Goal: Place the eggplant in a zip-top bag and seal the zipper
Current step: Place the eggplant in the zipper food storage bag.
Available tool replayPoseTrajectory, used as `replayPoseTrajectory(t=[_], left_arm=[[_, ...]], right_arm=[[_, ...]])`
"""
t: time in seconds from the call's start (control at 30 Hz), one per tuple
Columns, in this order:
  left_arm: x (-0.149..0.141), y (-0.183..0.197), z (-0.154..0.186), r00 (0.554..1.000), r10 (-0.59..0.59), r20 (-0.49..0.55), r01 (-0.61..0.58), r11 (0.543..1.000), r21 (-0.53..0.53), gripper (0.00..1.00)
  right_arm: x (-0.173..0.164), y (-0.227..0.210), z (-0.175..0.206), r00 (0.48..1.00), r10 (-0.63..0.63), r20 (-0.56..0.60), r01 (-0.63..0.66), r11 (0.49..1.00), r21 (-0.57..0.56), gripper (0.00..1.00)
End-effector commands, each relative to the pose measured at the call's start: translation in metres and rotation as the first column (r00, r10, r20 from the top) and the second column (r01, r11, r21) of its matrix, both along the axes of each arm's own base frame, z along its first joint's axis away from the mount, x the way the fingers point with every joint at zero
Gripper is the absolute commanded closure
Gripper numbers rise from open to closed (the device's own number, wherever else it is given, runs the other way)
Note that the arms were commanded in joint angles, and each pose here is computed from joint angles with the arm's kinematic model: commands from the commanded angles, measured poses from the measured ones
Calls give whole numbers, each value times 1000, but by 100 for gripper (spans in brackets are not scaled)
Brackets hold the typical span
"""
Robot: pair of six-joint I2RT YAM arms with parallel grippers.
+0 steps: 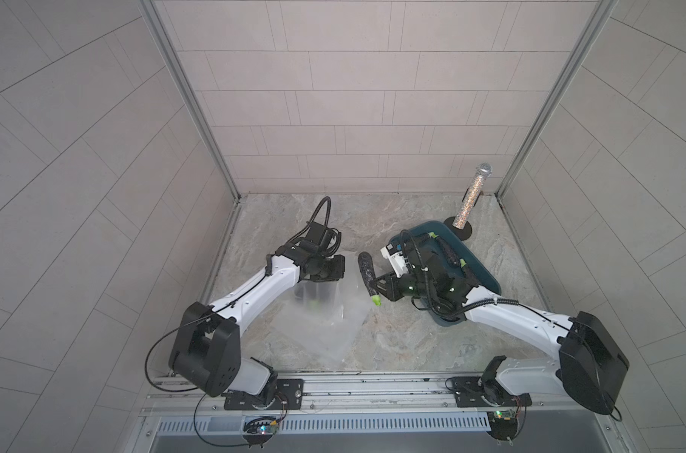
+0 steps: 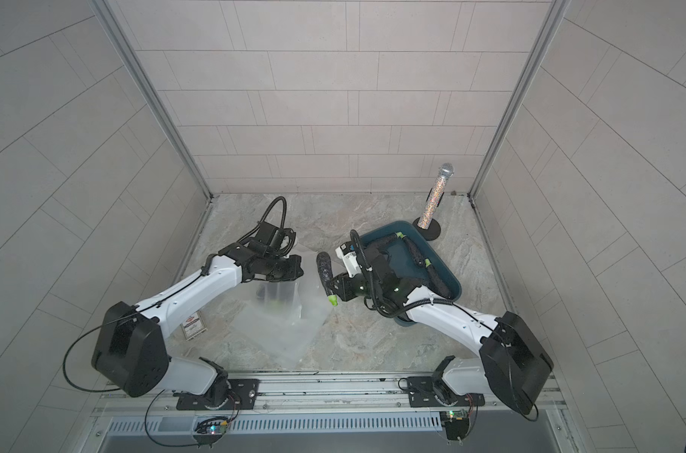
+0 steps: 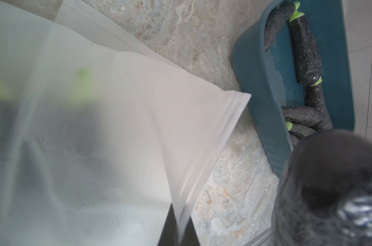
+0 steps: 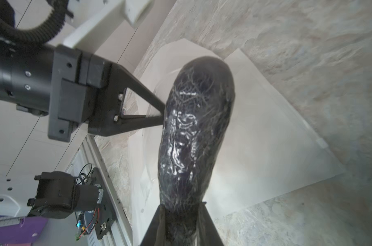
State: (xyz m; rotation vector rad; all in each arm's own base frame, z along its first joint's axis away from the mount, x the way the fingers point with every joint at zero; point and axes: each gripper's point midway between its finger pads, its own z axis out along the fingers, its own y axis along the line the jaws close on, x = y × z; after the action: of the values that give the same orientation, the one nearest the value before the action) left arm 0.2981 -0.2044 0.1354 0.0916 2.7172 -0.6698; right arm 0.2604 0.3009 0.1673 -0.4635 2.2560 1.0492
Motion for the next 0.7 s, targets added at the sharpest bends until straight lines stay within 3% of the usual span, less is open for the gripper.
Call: replayPoseTrajectory(t=[0.0, 0.33, 0.67], left_arm=[[7, -3, 12, 999, 3, 35, -3, 1000, -7, 100], [-1, -9, 15, 998, -35, 46, 35, 999, -7, 100], [-10, -17, 20, 997, -62, 55, 63, 998, -18, 100]], right_arm=[[-12, 15, -7, 996, 86, -25, -86, 996, 8, 82], [-2, 43, -29, 984, 68, -164, -65, 998, 25, 83], [27, 57, -40, 964, -45, -261, 40, 999, -24, 83]])
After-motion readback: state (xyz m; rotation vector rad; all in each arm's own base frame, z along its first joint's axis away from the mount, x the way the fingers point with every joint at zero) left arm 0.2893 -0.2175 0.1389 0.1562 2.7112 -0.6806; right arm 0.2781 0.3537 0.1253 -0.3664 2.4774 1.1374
